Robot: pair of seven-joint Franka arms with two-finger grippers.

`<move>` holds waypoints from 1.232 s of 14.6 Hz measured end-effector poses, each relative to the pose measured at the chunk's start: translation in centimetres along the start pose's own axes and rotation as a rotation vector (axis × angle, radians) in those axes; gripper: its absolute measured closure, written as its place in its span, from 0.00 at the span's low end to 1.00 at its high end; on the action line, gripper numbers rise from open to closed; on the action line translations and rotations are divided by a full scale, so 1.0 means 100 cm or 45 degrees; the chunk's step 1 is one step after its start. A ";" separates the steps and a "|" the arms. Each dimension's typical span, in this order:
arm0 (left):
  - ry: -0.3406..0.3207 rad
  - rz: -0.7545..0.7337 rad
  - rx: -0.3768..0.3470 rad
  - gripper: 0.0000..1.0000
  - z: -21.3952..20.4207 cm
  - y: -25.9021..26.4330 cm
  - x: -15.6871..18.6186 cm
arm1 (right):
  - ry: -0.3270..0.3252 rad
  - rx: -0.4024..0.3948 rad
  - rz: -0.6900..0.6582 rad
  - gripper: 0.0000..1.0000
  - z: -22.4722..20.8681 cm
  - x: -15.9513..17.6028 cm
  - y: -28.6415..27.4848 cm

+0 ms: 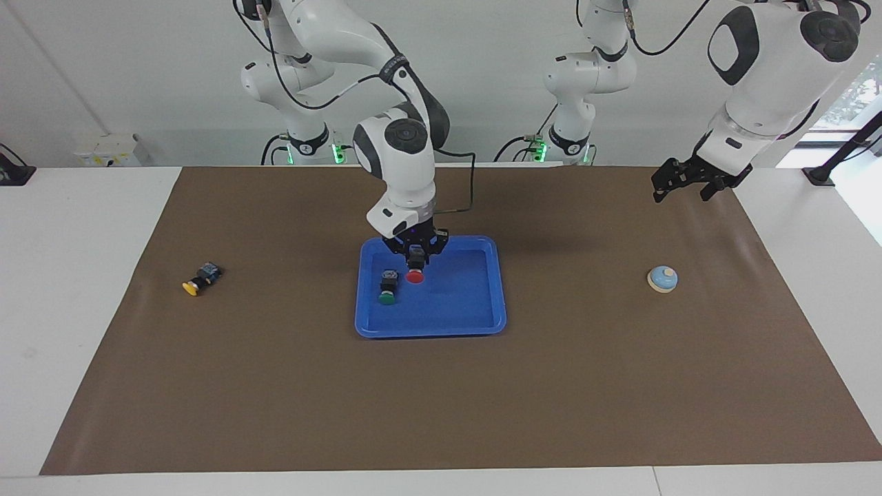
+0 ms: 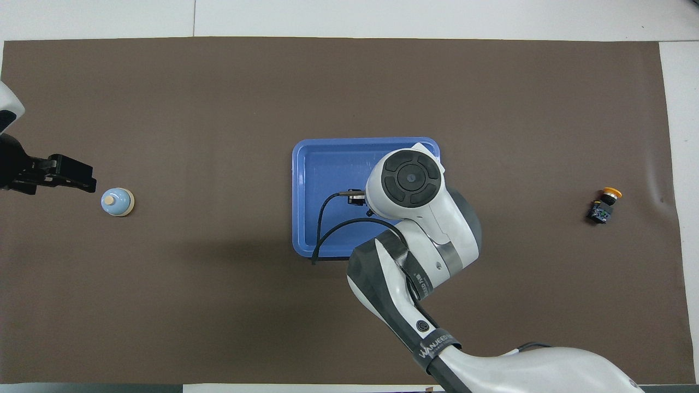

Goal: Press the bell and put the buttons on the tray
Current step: 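Carry the red button into the tray beside the green one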

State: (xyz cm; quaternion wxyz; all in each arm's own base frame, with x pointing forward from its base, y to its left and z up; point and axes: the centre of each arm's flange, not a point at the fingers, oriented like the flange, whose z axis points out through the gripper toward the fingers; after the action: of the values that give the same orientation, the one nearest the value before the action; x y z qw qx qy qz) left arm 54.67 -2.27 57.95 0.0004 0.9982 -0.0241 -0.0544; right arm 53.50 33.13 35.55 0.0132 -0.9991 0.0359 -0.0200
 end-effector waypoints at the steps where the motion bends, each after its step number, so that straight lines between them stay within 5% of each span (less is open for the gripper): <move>1: 0.000 0.000 0.000 0.00 0.000 0.000 0.000 | 0.006 0.001 0.000 0.59 0.014 0.002 -0.002; 8: 0.000 0.000 0.000 0.00 0.000 0.000 0.000 | -0.002 -0.010 -0.001 0.59 0.053 -0.008 -0.019; 14: 0.000 0.000 0.000 0.00 0.000 0.000 0.000 | 0.020 -0.004 0.181 0.02 0.015 0.018 0.015; 18: 0.000 0.000 0.000 0.00 0.000 0.000 0.000 | 0.006 -0.015 0.256 0.00 -0.047 0.059 0.116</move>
State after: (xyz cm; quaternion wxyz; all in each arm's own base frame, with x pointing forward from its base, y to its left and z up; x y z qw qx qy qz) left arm 54.67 -2.27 57.96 0.0004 0.9982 -0.0241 -0.0544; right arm 58.39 20.99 40.20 0.0092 -0.9904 0.1360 -0.0209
